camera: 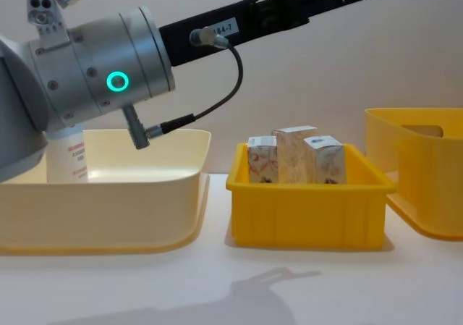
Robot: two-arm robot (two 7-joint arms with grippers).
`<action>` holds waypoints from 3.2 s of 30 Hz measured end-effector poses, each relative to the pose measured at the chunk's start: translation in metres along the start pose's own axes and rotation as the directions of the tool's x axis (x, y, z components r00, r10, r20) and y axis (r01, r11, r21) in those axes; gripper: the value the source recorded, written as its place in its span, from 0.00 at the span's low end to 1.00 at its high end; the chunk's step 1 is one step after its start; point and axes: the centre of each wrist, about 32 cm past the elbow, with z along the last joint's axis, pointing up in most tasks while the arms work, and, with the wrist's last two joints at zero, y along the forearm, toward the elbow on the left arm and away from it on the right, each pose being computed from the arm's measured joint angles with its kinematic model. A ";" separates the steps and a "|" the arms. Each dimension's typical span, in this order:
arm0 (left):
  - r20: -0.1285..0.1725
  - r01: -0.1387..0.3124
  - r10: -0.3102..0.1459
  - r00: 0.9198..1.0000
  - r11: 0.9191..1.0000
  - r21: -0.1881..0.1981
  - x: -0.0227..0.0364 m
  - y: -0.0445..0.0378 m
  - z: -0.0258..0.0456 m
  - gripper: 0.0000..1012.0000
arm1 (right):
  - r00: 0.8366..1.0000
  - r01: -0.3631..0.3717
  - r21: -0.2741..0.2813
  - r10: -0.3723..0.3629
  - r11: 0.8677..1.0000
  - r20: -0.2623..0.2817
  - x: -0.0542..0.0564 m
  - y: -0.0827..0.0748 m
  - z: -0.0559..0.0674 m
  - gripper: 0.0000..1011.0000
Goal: Bimanual collaborative sorting of washing and personal care products
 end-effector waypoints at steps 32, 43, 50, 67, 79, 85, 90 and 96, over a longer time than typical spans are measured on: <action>0.000 0.000 0.000 1.000 1.000 0.000 0.0000 0.0000 0.0000 0.99 | 0.994 0.013 -0.183 -0.033 0.983 -0.107 -0.032 0.030 -0.020 0.59; 0.000 0.000 0.000 1.000 1.000 0.000 0.0000 0.0000 0.0000 0.99 | 0.993 0.013 -0.197 -0.036 0.980 -0.113 -0.035 0.033 -0.021 0.93; 0.000 0.000 0.000 1.000 1.000 0.000 0.0000 0.0000 0.0000 0.99 | 0.993 0.013 -0.200 -0.037 0.980 -0.115 -0.036 0.033 -0.021 0.99; 0.000 0.000 0.000 1.000 1.000 0.000 0.0000 0.0000 0.0000 0.99 | 0.995 0.024 -0.144 -0.038 0.989 -0.096 -0.035 0.029 -0.014 0.99; 0.000 0.000 0.000 1.000 1.000 0.000 0.0000 0.0000 0.0000 0.99 | 0.997 0.039 -0.039 -0.042 0.998 -0.069 -0.030 0.019 0.007 0.99; 0.000 0.000 0.000 1.000 1.000 0.000 0.0000 0.0000 0.0000 0.99 | 0.998 0.039 0.008 -0.038 0.999 -0.059 -0.029 0.016 0.014 0.99; 0.000 -0.001 0.001 1.000 1.000 0.001 0.0000 0.0001 -0.0001 0.99 | 0.998 0.036 0.018 -0.035 0.999 -0.057 -0.029 0.015 0.015 0.99; 0.007 -0.034 0.034 0.999 0.999 0.016 -0.0022 0.0022 -0.0025 0.99 | 0.998 0.025 0.010 -0.025 1.000 -0.063 -0.037 0.010 0.012 0.99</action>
